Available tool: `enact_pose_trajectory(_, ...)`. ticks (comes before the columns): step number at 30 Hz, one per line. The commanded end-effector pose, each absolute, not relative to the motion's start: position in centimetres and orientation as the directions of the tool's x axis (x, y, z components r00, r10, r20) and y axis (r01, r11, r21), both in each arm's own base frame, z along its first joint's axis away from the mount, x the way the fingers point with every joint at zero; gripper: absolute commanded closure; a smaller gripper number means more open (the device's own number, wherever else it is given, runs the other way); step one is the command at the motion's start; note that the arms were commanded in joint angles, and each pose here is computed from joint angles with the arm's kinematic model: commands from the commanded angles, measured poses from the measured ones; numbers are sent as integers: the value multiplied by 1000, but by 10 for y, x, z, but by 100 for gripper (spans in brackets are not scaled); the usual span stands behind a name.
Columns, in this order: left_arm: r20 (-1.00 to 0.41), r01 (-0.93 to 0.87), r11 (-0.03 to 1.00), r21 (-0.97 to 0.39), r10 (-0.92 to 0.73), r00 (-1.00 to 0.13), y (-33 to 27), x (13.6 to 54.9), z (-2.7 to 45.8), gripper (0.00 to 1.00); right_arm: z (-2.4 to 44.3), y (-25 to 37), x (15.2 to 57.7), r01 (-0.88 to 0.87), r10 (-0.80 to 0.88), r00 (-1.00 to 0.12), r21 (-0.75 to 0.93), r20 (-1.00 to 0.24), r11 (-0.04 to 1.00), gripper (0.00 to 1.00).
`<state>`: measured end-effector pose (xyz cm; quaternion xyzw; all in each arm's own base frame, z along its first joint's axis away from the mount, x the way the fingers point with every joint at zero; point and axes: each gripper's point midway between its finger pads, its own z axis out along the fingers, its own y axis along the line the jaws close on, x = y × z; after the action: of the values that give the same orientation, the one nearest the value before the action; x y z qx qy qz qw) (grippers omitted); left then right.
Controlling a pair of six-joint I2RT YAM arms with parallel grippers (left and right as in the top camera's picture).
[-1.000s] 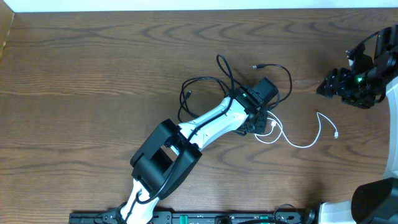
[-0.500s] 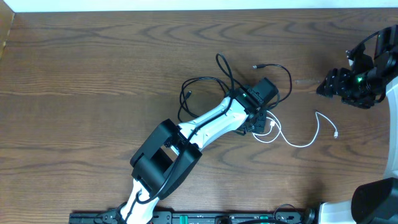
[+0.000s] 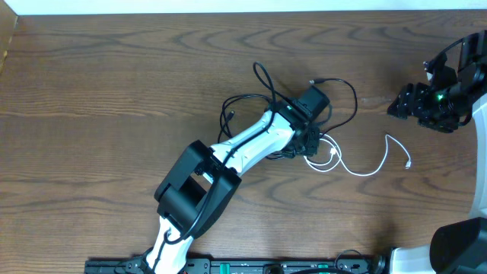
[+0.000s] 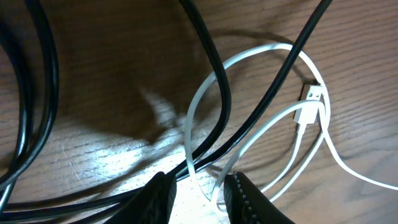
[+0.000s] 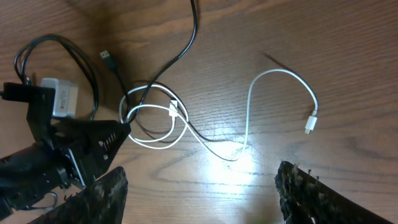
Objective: Untangle cables
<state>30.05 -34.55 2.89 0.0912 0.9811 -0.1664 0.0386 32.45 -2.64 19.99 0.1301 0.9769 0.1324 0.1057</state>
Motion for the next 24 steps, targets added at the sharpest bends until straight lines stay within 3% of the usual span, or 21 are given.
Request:
enact_pose_trajectory(1,-92,173,900,-399,148,-985,-351,303,48,66,203,-24,325,200,260,-947,286,-188,937,27)
enact_pose_trajectory(3,-76,166,886,-432,148,-986,-353,302,50,63,203,-24,325,200,260,-947,286,-187,937,27)
enact_pose_trajectory(12,-100,201,881,-427,175,-979,-345,311,50,64,202,-22,321,203,258,-951,287,-171,936,26)
enact_pose_trajectory(24,25,24,945,-325,34,-999,-269,328,44,64,171,21,314,67,107,-987,287,-124,956,18)
